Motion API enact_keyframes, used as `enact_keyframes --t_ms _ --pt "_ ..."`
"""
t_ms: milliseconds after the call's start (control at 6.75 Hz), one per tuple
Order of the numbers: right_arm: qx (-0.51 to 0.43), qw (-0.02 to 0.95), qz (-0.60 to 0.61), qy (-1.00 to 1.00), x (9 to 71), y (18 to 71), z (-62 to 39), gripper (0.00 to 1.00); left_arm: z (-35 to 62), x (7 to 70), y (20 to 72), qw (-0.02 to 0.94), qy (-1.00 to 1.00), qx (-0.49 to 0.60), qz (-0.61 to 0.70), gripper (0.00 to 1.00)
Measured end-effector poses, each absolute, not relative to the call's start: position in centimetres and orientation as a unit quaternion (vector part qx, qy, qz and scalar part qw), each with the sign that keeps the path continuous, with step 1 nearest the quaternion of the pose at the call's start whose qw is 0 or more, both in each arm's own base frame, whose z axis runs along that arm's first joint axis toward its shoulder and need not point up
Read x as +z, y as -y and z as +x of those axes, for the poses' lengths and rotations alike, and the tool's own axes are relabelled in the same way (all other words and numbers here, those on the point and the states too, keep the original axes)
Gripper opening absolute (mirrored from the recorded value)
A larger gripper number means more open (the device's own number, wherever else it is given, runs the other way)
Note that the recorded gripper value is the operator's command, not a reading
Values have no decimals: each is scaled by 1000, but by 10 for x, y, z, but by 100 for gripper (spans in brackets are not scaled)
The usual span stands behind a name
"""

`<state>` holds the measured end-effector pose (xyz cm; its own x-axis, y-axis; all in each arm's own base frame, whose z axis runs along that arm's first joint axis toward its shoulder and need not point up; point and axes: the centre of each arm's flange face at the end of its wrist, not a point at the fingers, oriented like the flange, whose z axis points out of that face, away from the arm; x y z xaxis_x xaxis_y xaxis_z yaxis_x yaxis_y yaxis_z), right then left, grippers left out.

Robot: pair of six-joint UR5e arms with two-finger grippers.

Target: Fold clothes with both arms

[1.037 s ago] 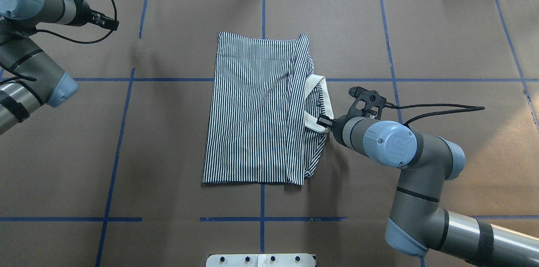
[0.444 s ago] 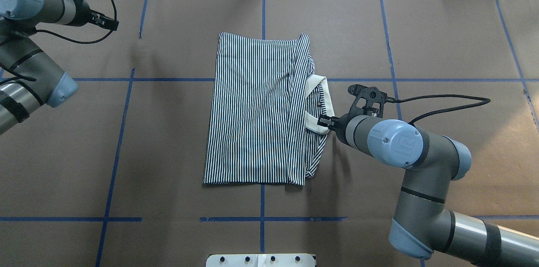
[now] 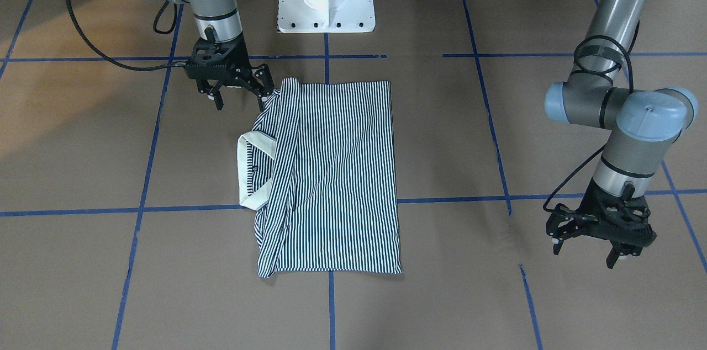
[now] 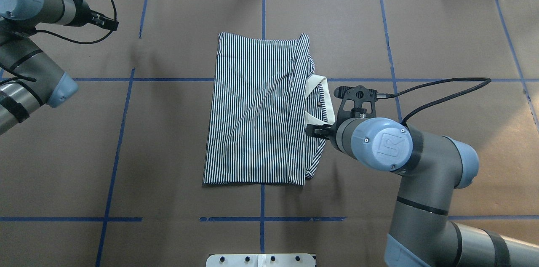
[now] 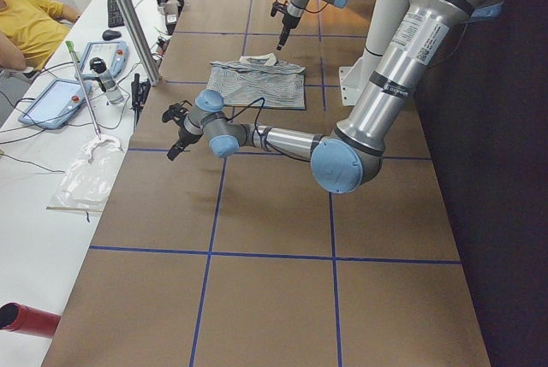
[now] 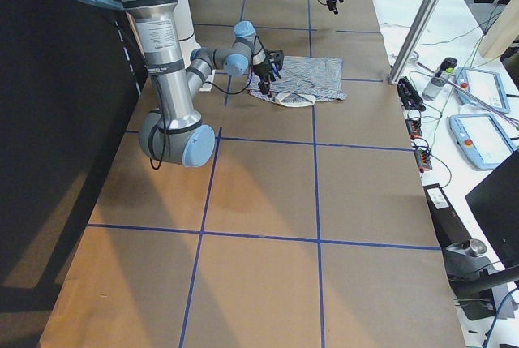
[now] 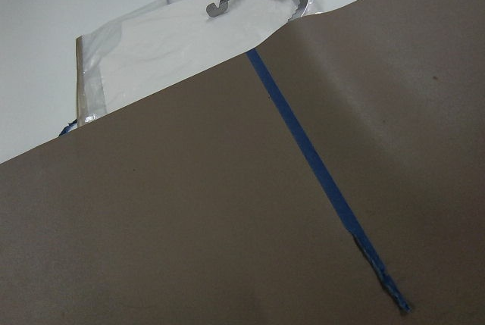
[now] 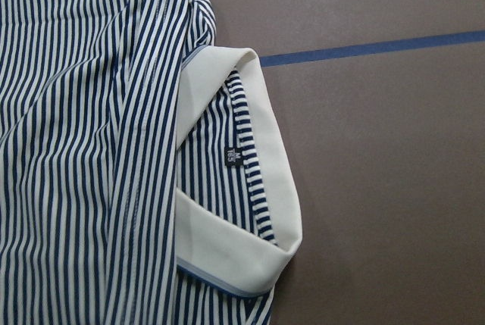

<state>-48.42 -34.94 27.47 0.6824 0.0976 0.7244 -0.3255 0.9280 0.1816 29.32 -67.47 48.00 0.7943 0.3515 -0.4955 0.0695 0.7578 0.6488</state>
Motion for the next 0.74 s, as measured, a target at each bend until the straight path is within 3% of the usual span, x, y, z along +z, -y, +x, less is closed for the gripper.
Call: enact_keyframes --t_ms 296,444,592,740 --pt "64 918 148 364 248 331 -517 95 293 480 675 884 -311 80 338 100" --pt "35 923 149 354 243 322 -531 69 294 480 674 884 -313 81 337 100" --pt "15 926 149 348 240 316 -548 56 294 479 674 884 -315 82 337 100" --pt "4 927 148 344 235 311 -564 53 294 478 673 883 -316 83 338 100"
